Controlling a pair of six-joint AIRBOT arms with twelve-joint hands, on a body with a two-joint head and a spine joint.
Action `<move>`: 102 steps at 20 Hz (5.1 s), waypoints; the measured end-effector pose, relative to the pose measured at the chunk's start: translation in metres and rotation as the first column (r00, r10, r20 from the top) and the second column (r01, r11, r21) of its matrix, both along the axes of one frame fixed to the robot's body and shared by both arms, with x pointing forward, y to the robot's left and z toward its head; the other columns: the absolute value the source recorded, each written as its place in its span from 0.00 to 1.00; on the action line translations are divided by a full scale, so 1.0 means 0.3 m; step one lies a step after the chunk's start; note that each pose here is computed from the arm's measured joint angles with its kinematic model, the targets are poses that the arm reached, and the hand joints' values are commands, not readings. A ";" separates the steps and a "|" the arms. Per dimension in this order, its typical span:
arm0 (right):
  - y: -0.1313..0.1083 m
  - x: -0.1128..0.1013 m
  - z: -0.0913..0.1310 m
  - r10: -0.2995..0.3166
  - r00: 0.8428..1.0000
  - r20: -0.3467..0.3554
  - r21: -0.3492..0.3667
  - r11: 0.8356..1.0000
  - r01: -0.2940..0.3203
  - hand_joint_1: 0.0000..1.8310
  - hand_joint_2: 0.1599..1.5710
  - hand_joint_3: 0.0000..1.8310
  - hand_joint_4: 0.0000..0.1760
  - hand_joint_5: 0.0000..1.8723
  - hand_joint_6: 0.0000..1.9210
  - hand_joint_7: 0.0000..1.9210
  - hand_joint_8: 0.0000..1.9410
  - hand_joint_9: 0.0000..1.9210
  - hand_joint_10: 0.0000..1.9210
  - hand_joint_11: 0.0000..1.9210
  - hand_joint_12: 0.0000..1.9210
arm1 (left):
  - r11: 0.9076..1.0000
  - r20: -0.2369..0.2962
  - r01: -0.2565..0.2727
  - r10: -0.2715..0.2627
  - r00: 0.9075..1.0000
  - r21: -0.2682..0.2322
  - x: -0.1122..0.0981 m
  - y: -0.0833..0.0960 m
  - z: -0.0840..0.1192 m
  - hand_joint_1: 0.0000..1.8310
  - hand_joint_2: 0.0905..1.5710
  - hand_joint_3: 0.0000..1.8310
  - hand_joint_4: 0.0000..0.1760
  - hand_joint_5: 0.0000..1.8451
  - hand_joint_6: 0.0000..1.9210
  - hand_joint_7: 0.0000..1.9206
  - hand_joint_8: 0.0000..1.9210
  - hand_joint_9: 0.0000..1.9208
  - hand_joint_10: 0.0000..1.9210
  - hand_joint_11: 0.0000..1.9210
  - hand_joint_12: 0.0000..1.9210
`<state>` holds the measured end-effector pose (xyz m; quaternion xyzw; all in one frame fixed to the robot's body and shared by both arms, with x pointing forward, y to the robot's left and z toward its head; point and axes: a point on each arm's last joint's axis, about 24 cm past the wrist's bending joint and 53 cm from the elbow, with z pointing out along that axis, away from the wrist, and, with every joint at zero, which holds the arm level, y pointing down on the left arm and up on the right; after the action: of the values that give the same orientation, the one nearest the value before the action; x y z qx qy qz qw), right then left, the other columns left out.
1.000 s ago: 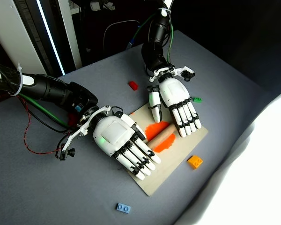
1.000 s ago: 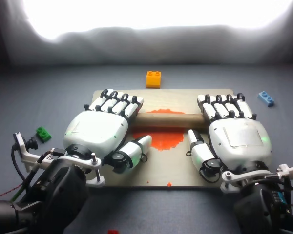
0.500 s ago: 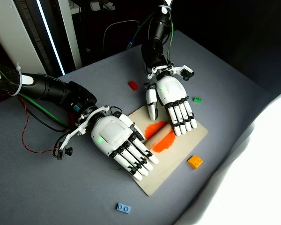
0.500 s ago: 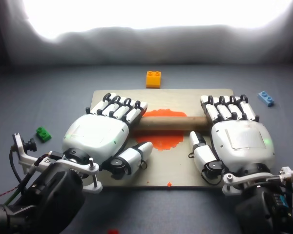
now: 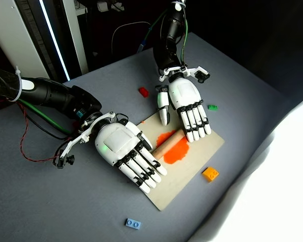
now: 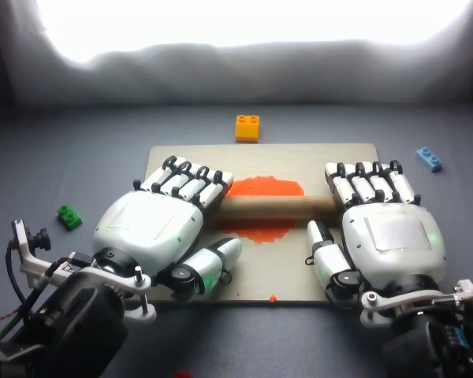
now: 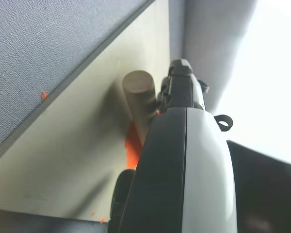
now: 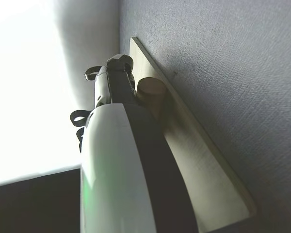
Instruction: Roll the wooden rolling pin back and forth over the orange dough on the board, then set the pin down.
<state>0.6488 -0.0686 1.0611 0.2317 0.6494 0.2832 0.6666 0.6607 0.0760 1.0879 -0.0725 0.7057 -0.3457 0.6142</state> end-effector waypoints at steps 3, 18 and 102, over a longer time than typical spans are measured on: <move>0.001 -0.004 0.001 -0.002 1.000 0.000 -0.007 1.000 0.002 0.00 1.00 0.05 0.00 0.14 0.00 0.16 0.00 0.12 0.00 0.00 0.27 | 1.000 0.004 -0.009 0.009 1.000 -0.004 -0.017 0.008 -0.007 0.00 0.95 0.00 0.00 0.08 0.00 0.09 0.00 0.05 0.00 0.00 0.05; -0.007 -0.042 -0.004 -0.013 1.000 0.001 -0.037 0.999 0.013 0.00 1.00 0.05 0.00 0.16 0.00 0.17 0.00 0.13 0.00 0.00 0.29 | 1.000 0.016 -0.016 0.016 1.000 -0.008 -0.070 0.033 -0.004 0.00 0.95 0.00 0.00 0.08 0.00 0.09 0.00 0.05 0.00 0.00 0.05; -0.016 -0.109 0.028 -0.012 1.000 0.011 -0.099 0.995 0.013 0.00 1.00 0.05 0.00 0.18 0.00 0.18 0.00 0.15 0.00 0.00 0.30 | 0.995 0.043 0.082 -0.084 0.996 0.053 -0.096 -0.011 0.167 0.00 0.95 0.00 0.00 0.08 0.00 0.09 0.00 0.04 0.00 0.00 0.00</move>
<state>0.6162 -0.0734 1.0695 0.2010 0.6578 0.2475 0.6824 0.6319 0.0727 1.1382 -0.0196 0.7027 -0.3542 0.6167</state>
